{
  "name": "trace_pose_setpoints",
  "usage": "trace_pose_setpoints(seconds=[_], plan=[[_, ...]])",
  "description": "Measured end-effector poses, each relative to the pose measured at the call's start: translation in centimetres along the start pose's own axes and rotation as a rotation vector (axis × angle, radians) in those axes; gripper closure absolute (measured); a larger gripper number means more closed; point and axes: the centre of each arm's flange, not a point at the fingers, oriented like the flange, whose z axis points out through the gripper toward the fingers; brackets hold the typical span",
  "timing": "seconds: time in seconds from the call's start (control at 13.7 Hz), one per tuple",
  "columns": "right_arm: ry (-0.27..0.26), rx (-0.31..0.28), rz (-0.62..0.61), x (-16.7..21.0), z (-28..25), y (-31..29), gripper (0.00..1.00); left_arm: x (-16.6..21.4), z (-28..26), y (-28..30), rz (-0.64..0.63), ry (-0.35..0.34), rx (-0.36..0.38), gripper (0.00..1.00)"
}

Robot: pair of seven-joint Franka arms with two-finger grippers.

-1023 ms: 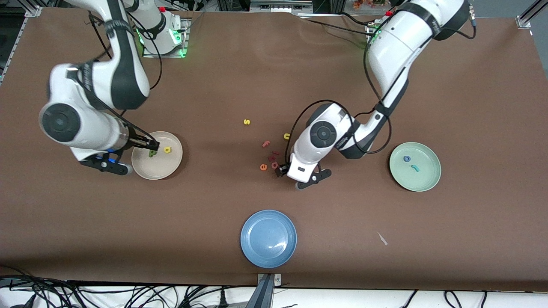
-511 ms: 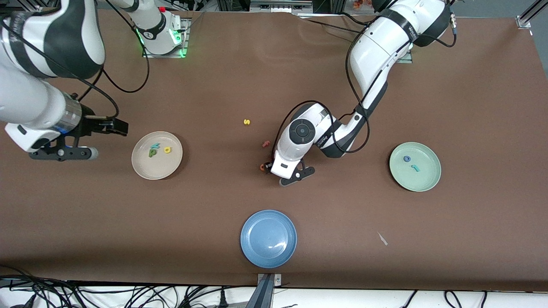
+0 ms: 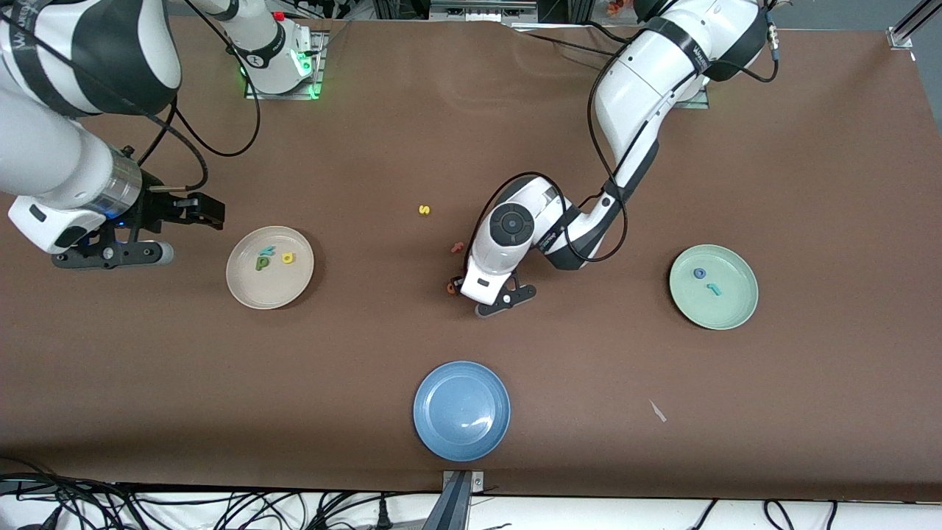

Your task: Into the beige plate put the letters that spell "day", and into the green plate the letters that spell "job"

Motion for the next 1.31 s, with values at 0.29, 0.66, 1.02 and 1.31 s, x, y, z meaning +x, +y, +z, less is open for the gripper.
trace_pose_setpoints(seconds=[0.29,0.66,1.02,1.31], plan=[[0.101,0.047,0.009,-2.7,-4.1,3.8,0.00,-0.5,0.6,0.1,0.007,-0.003,0.007,0.36],[0.063,0.072,0.047,-7.4,-2.3,6.5,0.00,-0.4,0.5,0.1,0.013,0.000,0.015,0.56],[0.111,0.073,0.084,-7.4,-1.4,8.5,0.00,-0.3,0.3,0.1,0.013,0.001,0.017,0.73],[0.128,0.071,0.080,-7.0,-1.4,8.2,0.00,0.3,0.0,0.1,0.007,0.010,0.010,0.74]])
